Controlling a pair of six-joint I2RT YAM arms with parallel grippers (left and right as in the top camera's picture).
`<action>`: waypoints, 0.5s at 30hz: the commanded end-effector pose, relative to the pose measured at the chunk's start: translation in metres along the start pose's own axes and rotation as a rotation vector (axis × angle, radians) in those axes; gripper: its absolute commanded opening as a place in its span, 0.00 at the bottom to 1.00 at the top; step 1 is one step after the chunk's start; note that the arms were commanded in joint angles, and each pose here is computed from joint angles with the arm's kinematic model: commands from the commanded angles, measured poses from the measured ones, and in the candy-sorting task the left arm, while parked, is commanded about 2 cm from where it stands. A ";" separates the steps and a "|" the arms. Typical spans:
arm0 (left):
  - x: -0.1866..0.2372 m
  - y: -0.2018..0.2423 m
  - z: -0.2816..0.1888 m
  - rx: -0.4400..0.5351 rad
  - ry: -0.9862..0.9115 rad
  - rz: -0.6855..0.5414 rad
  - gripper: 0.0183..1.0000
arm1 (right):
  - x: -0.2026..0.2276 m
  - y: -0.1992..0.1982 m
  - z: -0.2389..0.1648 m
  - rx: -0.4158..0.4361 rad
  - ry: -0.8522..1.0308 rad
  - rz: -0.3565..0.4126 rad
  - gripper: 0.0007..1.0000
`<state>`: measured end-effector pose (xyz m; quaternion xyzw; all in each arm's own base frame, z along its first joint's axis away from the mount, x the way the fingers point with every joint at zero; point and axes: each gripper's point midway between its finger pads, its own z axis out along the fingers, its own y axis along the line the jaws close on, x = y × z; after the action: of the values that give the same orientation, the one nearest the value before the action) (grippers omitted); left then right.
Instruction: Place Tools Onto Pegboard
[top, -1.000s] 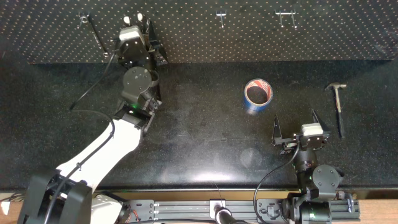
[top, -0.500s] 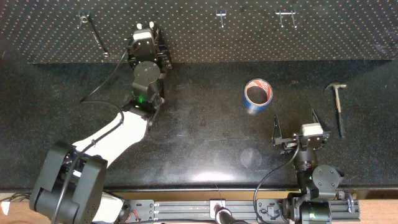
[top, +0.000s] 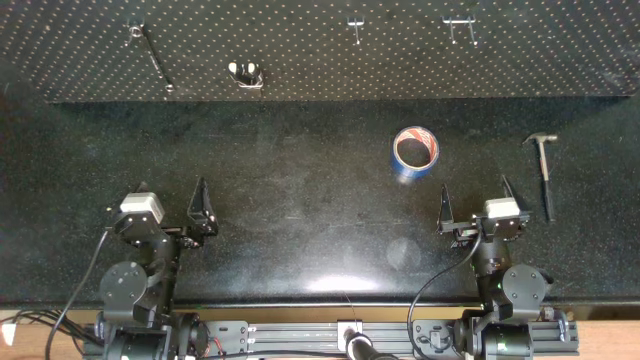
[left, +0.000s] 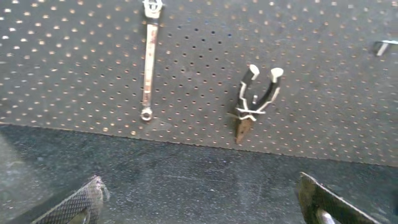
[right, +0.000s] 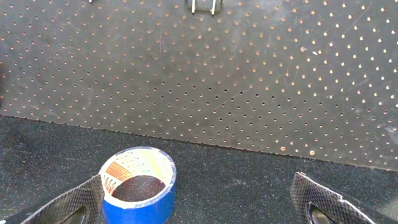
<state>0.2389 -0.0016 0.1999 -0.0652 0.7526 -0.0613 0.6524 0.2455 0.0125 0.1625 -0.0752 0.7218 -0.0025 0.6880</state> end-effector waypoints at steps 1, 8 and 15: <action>0.037 0.014 0.004 -0.022 0.007 -0.007 0.99 | 0.001 0.003 0.000 -0.011 -0.002 -0.007 0.98; 0.043 0.000 0.013 0.055 -0.058 0.004 0.99 | 0.001 0.003 0.000 -0.011 -0.002 -0.007 0.98; 0.043 0.000 0.013 0.055 -0.058 0.004 0.99 | 0.001 0.003 0.000 -0.011 -0.002 -0.007 0.98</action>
<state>0.2461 -0.0069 0.1567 -0.0536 0.7340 -0.0738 0.6730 0.2455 0.0125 0.1626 -0.0753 0.7216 -0.0026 0.6882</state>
